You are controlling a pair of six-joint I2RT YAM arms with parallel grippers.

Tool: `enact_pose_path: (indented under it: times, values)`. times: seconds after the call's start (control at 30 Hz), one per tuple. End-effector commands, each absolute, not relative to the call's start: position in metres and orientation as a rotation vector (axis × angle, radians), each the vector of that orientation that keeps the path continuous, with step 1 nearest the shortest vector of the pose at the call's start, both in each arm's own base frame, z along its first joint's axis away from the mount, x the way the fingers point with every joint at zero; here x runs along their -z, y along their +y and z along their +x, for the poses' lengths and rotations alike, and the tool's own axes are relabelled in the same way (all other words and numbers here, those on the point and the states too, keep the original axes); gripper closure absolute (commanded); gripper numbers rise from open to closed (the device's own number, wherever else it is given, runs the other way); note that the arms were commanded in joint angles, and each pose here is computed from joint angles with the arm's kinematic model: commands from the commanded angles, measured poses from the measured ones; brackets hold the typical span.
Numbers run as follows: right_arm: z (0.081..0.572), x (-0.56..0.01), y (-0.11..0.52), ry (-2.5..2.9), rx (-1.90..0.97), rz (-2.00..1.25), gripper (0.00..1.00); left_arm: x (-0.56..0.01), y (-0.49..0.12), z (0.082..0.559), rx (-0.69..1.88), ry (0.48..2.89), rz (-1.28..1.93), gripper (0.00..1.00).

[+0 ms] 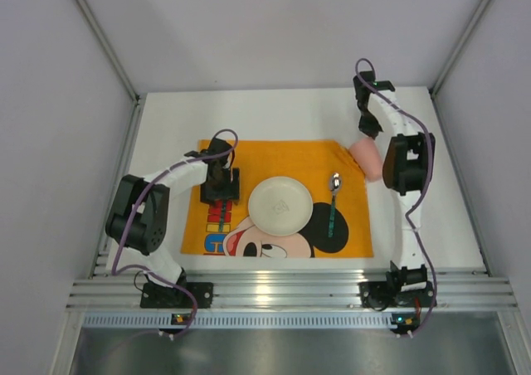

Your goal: Set the dinner table for one person

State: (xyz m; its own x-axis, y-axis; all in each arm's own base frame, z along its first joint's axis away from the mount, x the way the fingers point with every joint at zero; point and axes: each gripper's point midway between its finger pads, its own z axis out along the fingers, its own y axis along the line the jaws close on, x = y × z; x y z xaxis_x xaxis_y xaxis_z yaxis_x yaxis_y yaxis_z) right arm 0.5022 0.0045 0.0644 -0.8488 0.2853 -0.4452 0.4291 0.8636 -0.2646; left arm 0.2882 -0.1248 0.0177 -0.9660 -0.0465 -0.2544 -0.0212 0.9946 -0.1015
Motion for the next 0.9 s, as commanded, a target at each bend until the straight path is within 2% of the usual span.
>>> enact_pose_path:
  times: [0.0,0.2,0.27,0.3,0.33,0.37,0.47,0.57,0.87]
  values:
    - [0.503,-0.131,-0.011,2.504,0.507,0.549,1.00,0.001,-0.149,0.280,0.311,2.937,-0.058,0.25]
    - [0.493,-0.169,-0.031,2.423,0.473,0.605,1.00,-0.010,-0.150,0.287,0.304,2.912,-0.058,0.23]
    - [0.494,-0.179,-0.029,2.412,0.365,0.604,1.00,-0.013,-0.149,0.289,0.296,2.904,-0.057,0.21]
    - [0.496,-0.179,-0.025,2.425,0.310,0.568,0.97,-0.016,-0.149,0.290,0.292,2.901,-0.055,0.21]
    - [0.501,-0.177,-0.014,2.443,0.202,0.543,0.49,-0.017,-0.149,0.292,0.292,2.898,-0.055,0.20]
    - [0.503,-0.174,-0.012,2.452,0.176,0.539,0.30,-0.018,-0.150,0.292,0.294,2.897,-0.055,0.20]
    - [0.510,-0.163,-0.014,2.481,0.137,0.542,0.04,-0.022,-0.151,0.293,0.301,2.895,-0.061,0.21]
    - [0.514,-0.150,-0.020,2.514,0.146,0.554,0.00,-0.026,-0.150,0.293,0.297,2.886,-0.068,0.21]
    - [0.508,-0.108,-0.093,2.589,0.159,0.758,0.01,-0.019,-0.140,0.266,0.296,2.891,-0.129,0.21]
